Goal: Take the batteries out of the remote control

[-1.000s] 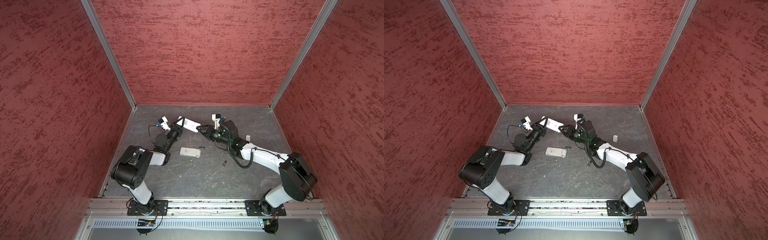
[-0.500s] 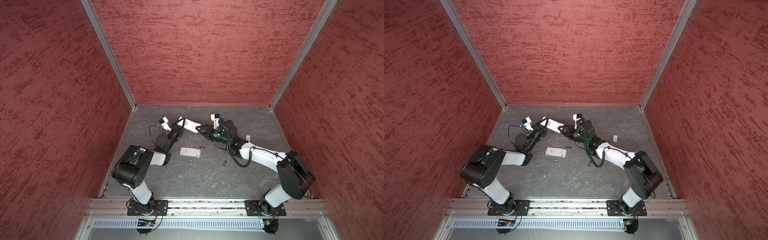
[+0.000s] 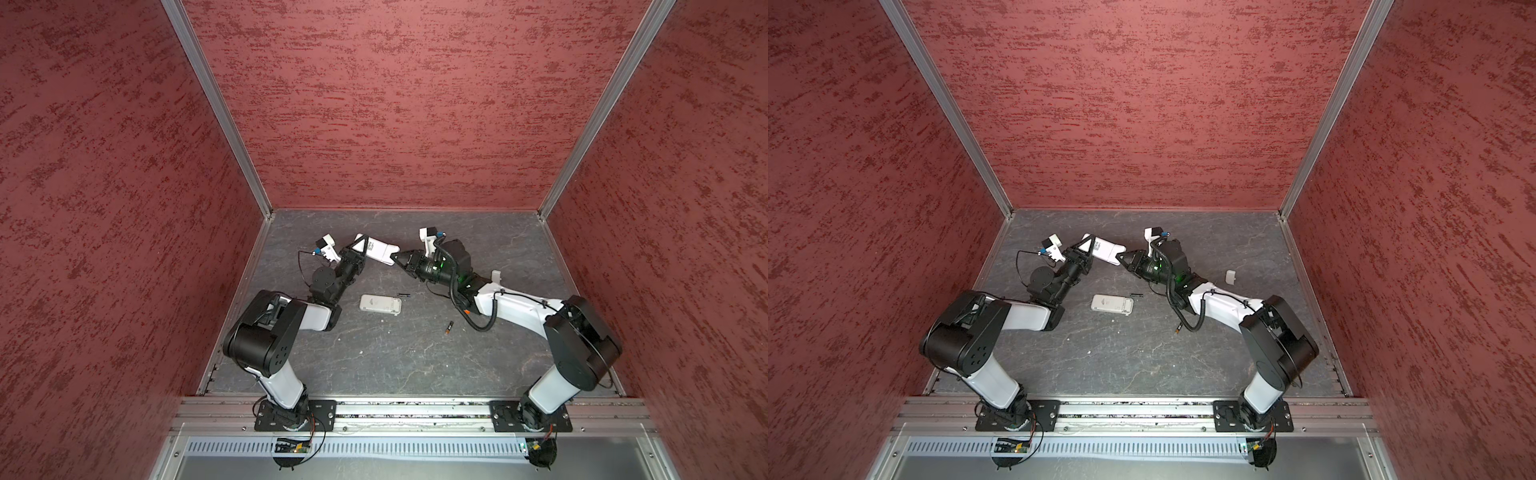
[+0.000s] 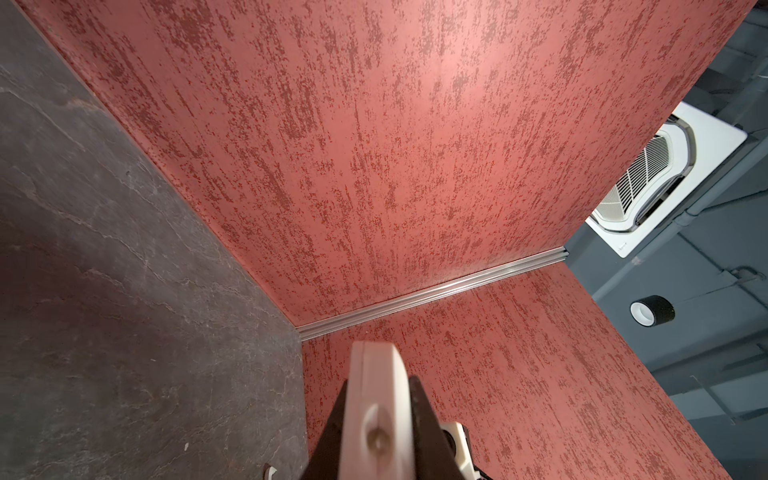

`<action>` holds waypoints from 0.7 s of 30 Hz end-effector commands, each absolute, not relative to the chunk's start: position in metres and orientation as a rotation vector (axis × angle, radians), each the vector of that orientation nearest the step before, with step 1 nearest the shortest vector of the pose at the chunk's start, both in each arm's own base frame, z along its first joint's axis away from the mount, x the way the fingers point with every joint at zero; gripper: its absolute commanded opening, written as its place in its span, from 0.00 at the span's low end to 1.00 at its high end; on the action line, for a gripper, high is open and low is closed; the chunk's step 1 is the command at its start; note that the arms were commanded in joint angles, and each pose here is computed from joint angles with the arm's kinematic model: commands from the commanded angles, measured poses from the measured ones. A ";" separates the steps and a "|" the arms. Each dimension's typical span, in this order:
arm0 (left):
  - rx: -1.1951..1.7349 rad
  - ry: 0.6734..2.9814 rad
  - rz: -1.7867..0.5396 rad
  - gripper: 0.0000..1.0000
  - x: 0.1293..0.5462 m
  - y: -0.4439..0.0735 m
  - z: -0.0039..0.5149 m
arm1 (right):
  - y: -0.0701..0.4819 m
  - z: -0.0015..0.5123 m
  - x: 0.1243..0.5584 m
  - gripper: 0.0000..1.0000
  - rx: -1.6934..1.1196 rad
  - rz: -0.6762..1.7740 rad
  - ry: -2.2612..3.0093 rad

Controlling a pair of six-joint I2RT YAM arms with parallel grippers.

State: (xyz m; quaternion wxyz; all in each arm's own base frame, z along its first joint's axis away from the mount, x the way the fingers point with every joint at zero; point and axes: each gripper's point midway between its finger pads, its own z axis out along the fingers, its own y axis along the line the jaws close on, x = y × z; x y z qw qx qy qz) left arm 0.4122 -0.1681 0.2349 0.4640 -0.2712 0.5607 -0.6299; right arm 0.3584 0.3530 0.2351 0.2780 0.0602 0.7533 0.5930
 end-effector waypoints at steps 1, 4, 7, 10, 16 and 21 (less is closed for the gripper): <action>-0.582 1.323 -1.612 0.00 0.398 -0.172 0.261 | 0.358 0.243 0.363 0.15 0.168 1.620 1.998; -0.579 1.320 -1.614 0.00 0.397 -0.172 0.263 | 0.359 0.243 0.363 0.11 0.163 1.623 2.000; -0.584 1.320 -1.615 0.00 0.397 -0.171 0.263 | 0.359 0.242 0.363 0.10 0.162 1.622 2.004; -0.581 1.315 -1.617 0.00 0.396 -0.171 0.265 | 0.360 0.238 0.364 0.15 0.164 1.614 2.020; -0.574 1.306 -1.617 0.00 0.393 -0.169 0.269 | 0.361 0.234 0.366 0.23 0.173 1.602 2.042; -0.581 1.303 -1.612 0.00 0.392 -0.165 0.268 | 0.363 0.233 0.367 0.11 0.167 1.604 2.043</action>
